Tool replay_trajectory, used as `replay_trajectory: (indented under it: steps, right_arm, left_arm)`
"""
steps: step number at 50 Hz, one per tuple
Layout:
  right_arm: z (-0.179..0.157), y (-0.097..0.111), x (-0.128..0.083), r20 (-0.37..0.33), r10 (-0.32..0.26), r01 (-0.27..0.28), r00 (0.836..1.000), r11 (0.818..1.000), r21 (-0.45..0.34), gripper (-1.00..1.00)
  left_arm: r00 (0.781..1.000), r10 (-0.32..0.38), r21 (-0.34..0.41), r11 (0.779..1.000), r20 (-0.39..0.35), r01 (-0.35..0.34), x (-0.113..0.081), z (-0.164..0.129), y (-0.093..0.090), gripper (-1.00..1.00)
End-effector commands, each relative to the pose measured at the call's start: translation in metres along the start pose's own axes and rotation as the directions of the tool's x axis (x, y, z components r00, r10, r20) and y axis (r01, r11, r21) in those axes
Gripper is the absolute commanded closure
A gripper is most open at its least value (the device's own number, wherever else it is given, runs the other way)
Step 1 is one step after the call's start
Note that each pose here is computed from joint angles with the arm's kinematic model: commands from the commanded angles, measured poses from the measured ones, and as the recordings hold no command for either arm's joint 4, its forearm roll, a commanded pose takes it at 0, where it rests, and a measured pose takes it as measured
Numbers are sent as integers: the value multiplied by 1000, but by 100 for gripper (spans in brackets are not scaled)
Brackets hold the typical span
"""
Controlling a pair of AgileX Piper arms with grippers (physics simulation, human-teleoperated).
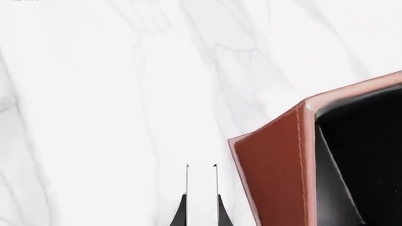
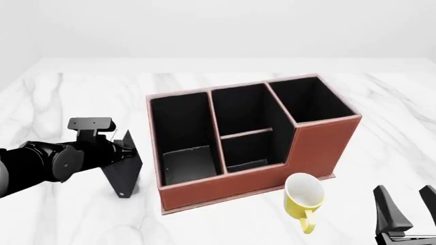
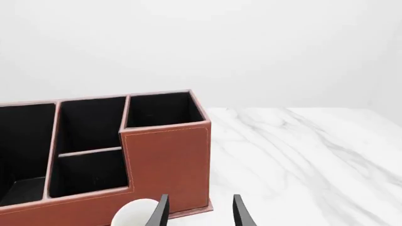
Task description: Pick up the book and place it in the back compartment of the caddy.
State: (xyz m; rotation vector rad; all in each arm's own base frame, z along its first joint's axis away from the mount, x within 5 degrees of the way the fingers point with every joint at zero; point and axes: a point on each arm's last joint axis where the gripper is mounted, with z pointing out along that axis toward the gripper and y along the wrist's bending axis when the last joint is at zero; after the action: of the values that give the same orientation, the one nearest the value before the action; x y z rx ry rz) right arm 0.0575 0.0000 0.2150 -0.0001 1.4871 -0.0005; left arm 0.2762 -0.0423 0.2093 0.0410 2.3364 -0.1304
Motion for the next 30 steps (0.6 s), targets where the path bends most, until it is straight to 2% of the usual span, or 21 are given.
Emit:
replay_trajectory:
  steps: [1,11,16,20,21,22,23,24,30]
  right_arm:
    - [0,0,0,0,0,0,1000,1000,0,-100]
    - [0,0,0,0,0,0,1000,1000,0,-100]
    - [0,0,0,0,0,0,1000,1000,0,-100]
    - [0,0,0,0,0,0,1000,1000,0,-100]
    - [0,0,0,0,0,0,1000,1000,0,-100]
    - [0,0,0,0,0,0,1000,1000,0,-100]
    - [0,0,0,0,0,0,1000,1000,0,-100]
    - [0,0,0,0,0,0,1000,1000,0,-100]
    - [0,0,0,0,0,0,1000,1000,0,-100]
  left_arm:
    - [999,-11,7,1000,39,10,-13,-27,-1,100]
    - [993,43,-14,999,112,-42,-36,-70,4,100]
    - [990,56,-5,998,127,-55,-44,-89,0,100]
    - [975,132,-10,991,178,-132,-66,-119,-5,100]
    - [975,132,-10,991,178,-132,-66,-119,-5,100]
    - [959,166,-30,986,231,-163,-84,-143,-4,100]
    - [950,182,-33,983,255,-180,-92,-154,-6,100]
    - [950,182,-33,983,255,-180,-92,-154,-6,100]
    - [899,277,-48,959,340,-278,-122,-201,-16,100]
